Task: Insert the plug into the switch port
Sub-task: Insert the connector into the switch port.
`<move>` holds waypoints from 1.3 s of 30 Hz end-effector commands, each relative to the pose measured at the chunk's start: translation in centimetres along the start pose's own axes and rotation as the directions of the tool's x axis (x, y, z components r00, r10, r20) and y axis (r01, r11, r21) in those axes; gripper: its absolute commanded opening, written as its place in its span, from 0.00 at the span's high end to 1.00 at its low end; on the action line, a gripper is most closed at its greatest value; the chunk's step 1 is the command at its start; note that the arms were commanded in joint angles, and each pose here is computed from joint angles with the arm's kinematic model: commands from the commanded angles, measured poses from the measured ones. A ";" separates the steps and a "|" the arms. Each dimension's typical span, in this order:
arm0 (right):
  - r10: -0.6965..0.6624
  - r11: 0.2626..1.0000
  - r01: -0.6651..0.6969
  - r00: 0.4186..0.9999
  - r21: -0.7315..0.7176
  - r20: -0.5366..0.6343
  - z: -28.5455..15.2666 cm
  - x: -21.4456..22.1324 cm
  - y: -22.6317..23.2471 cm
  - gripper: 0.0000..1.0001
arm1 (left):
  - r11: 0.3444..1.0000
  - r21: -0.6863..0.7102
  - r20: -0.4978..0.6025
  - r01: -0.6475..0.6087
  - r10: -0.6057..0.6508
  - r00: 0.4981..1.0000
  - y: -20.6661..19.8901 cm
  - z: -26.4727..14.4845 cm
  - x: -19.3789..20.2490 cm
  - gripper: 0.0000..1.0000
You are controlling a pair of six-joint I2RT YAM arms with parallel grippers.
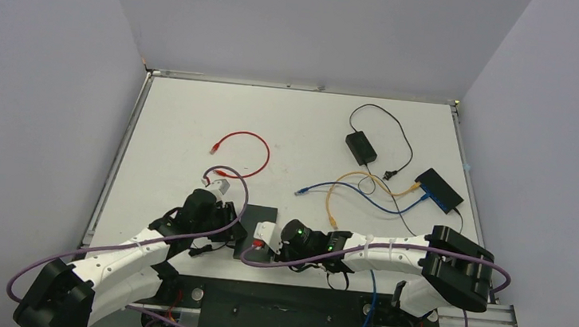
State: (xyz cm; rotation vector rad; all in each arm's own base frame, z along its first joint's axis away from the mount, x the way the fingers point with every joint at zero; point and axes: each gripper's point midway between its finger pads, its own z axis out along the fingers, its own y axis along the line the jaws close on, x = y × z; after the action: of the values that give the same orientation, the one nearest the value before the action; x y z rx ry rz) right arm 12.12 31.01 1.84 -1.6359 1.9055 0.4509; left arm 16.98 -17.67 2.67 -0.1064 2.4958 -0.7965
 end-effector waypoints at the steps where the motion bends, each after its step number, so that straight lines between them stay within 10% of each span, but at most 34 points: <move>1: -0.001 0.999 0.001 1.000 0.047 0.014 -0.9 -0.5 -1.2 1.00 | 0.997 0.067 0.032 -0.031 0.029 0.999 -1.9 -0.2 -1.4 0.66; 39: 0.035 0.999 -0.037 0.997 0.015 0.075 0.1 -2.4 -1.0 1.00 | 0.997 0.069 0.037 -0.035 0.033 0.999 -1.9 -0.3 -1.4 0.66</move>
State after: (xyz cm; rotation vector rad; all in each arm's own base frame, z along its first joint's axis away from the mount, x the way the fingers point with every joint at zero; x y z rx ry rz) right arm 12.89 30.88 2.23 -1.5977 1.9139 0.4427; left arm 16.93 -17.73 2.70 -0.0952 2.4955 -0.8008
